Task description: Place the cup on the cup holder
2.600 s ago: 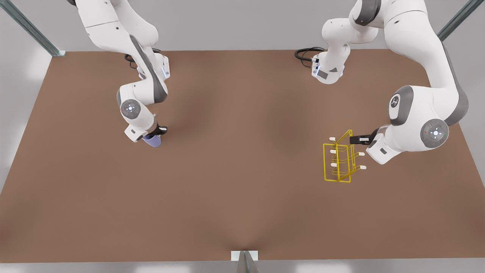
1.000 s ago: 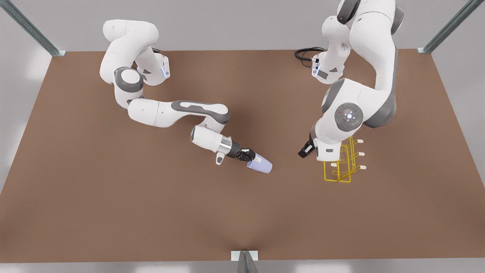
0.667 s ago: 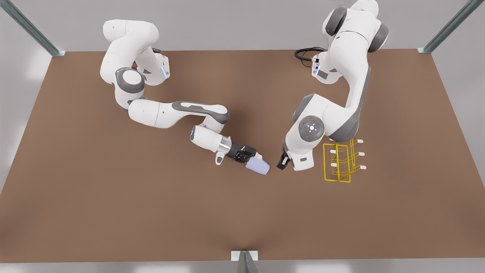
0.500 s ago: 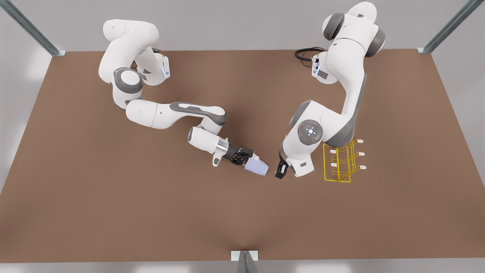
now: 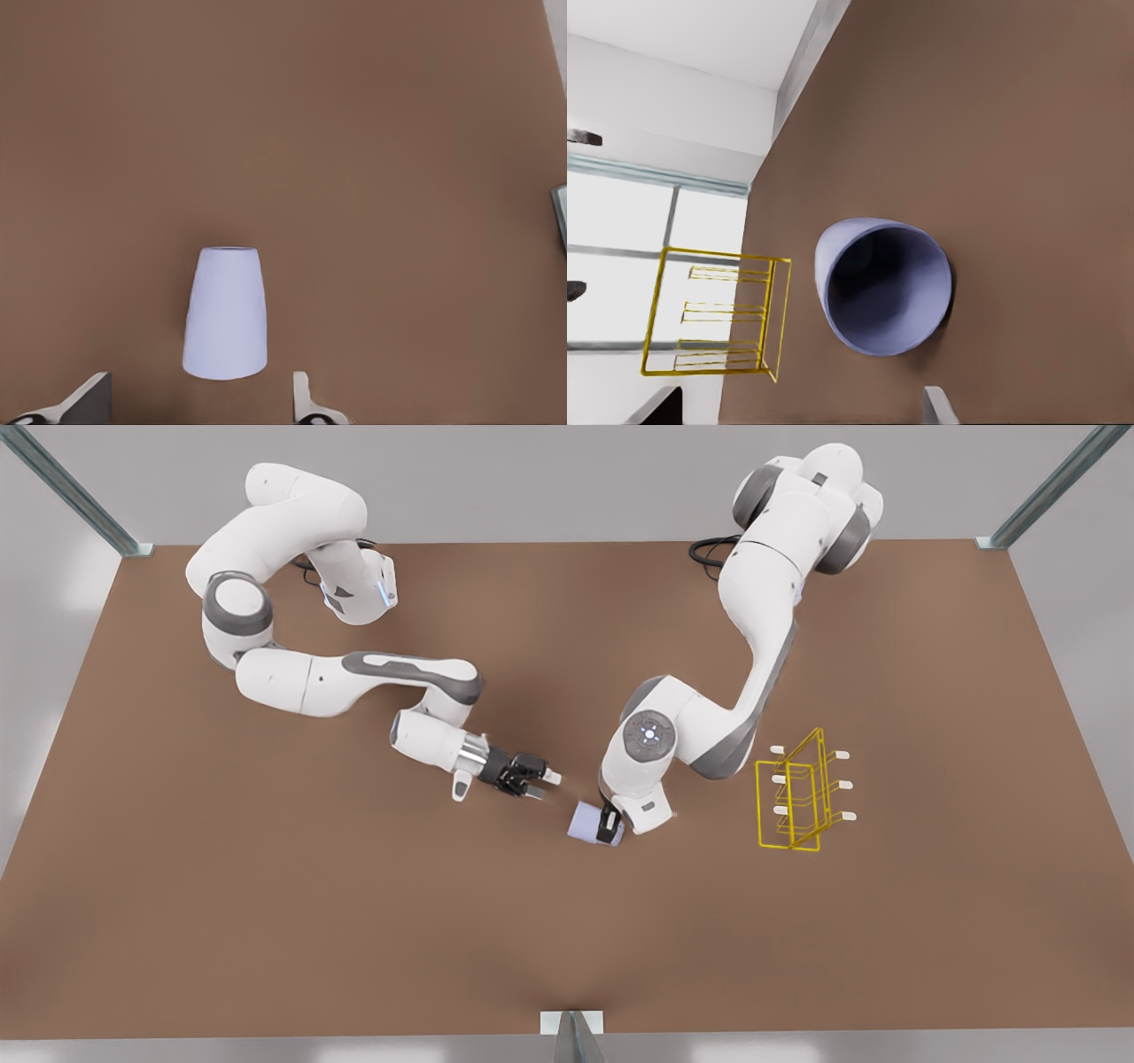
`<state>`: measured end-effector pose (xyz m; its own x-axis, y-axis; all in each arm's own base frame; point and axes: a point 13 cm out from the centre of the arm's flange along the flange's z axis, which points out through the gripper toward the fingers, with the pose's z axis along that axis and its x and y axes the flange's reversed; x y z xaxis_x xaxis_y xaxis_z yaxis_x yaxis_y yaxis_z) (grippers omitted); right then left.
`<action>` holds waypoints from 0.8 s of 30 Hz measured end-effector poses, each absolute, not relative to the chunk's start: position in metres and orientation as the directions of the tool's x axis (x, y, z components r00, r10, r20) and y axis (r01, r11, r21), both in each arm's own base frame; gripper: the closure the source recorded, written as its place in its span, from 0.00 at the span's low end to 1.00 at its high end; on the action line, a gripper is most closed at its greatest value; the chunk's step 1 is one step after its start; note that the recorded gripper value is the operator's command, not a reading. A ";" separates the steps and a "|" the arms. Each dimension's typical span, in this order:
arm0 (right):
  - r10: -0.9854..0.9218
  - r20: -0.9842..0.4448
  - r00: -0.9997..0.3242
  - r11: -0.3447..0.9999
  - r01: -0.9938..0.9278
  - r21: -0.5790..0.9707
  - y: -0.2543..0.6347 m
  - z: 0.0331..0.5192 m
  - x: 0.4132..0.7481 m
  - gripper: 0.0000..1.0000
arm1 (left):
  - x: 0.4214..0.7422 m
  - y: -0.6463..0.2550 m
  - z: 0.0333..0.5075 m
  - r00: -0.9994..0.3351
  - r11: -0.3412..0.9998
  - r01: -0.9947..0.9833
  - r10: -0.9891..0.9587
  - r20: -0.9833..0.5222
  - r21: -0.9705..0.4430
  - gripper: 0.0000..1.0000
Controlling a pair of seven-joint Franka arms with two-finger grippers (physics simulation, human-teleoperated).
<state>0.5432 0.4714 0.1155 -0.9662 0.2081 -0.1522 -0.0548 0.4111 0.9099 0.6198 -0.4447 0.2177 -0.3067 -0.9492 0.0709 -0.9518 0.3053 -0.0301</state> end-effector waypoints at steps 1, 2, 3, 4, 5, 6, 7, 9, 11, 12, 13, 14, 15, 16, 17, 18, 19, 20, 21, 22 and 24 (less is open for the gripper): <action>0.211 -0.157 -0.965 0.415 -0.057 0.908 0.459 0.122 0.547 0.00 | 0.616 -0.447 0.207 -0.311 0.310 -0.950 -0.948 0.061 -0.024 0.00; 0.216 -0.168 -0.962 0.426 -0.062 0.903 0.441 0.129 0.555 0.00 | 0.615 -0.446 0.198 -0.313 0.312 -0.950 -0.949 0.051 -0.022 0.00; 0.226 -0.181 -0.957 0.440 -0.066 0.896 0.418 0.140 0.568 0.00 | 0.614 -0.447 0.190 -0.314 0.314 -0.949 -0.948 0.042 -0.019 0.00; 0.238 -0.197 -0.951 0.455 -0.070 0.888 0.391 0.156 0.585 0.00 | 0.615 -0.447 0.185 -0.315 0.315 -0.949 -0.948 0.036 -0.020 0.00; 0.247 -0.216 -0.944 0.474 -0.077 0.877 0.361 0.175 0.604 0.00 | 0.615 -0.446 0.179 -0.317 0.316 -0.948 -0.948 0.028 -0.021 0.00; 0.245 -0.250 -0.937 0.515 -0.092 0.852 0.327 0.196 0.623 0.00 | 0.616 -0.445 0.175 -0.319 0.319 -0.948 -0.948 0.021 -0.023 0.00; 0.232 -0.281 -0.931 0.566 -0.106 0.817 0.293 0.214 0.636 0.00 | 0.617 -0.445 0.172 -0.322 0.321 -0.947 -0.947 0.015 -0.025 0.00; 0.171 -0.351 -0.921 0.712 -0.131 0.690 0.227 0.248 0.658 0.00 | 0.618 -0.445 0.164 -0.327 0.327 -0.945 -0.945 0.009 -0.025 0.00; 0.084 -0.374 -0.924 0.843 -0.135 0.521 0.177 0.273 0.671 0.00 | 0.619 -0.445 0.157 -0.332 0.331 -0.943 -0.943 0.005 -0.023 0.00; 0.043 -0.369 -0.928 0.891 -0.131 0.435 0.155 0.290 0.678 0.00 | 0.620 -0.446 0.151 -0.333 0.333 -0.943 -0.943 0.004 -0.022 0.00; 0.000 -0.350 -0.937 0.926 -0.132 0.353 0.135 0.302 0.683 0.00 | 0.623 -0.446 0.146 -0.333 0.333 -0.943 -0.943 0.005 -0.025 0.00; -0.035 -0.313 -0.949 0.951 -0.127 0.281 0.116 0.307 0.682 0.00 | 0.626 -0.447 0.145 -0.333 0.333 -0.942 -0.943 0.008 -0.033 0.00; -0.057 -0.263 -0.963 0.969 -0.117 0.218 0.095 0.304 0.675 0.00 | 0.630 -0.449 0.143 -0.333 0.332 -0.942 -0.943 0.011 -0.043 0.00; -0.067 -0.208 -0.976 0.981 -0.103 0.166 0.072 0.299 0.666 0.00 | 0.634 -0.451 0.141 -0.332 0.331 -0.942 -0.943 0.014 -0.052 0.00; -0.071 -0.161 -0.984 0.989 -0.090 0.115 0.052 0.298 0.657 0.00 | 0.637 -0.452 0.138 -0.332 0.331 -0.942 -0.943 0.017 -0.058 0.00; -0.071 -0.127 -0.989 0.995 -0.080 0.066 0.037 0.306 0.652 0.00 | 0.639 -0.453 0.136 -0.332 0.330 -0.942 -0.943 0.019 -0.065 0.00; -0.070 -0.100 -0.992 0.997 -0.072 0.013 0.030 0.318 0.657 0.00 | 0.641 -0.456 0.133 -0.333 0.331 -0.941 -0.943 0.020 -0.071 0.00; -0.062 -0.070 -0.996 0.997 -0.059 -0.050 0.026 0.328 0.663 0.00 | 0.641 -0.458 0.130 -0.336 0.333 -0.940 -0.942 0.021 -0.073 0.00; -0.033 -0.034 -0.999 0.993 -0.028 -0.116 0.016 0.335 0.663 0.00 | 0.639 -0.460 0.123 -0.339 0.337 -0.939 -0.941 0.020 -0.069 0.00; 0.013 -0.008 -1.000 0.986 0.014 -0.167 0.002 0.347 0.657 0.00 | 0.638 -0.461 0.117 -0.342 0.340 -0.938 -0.940 0.019 -0.065 0.00; 0.125 0.000 -0.992 0.968 0.122 -0.221 -0.023 0.394 0.633 0.00 | 0.637 -0.461 0.109 -0.344 0.342 -0.938 -0.939 0.018 -0.065 0.00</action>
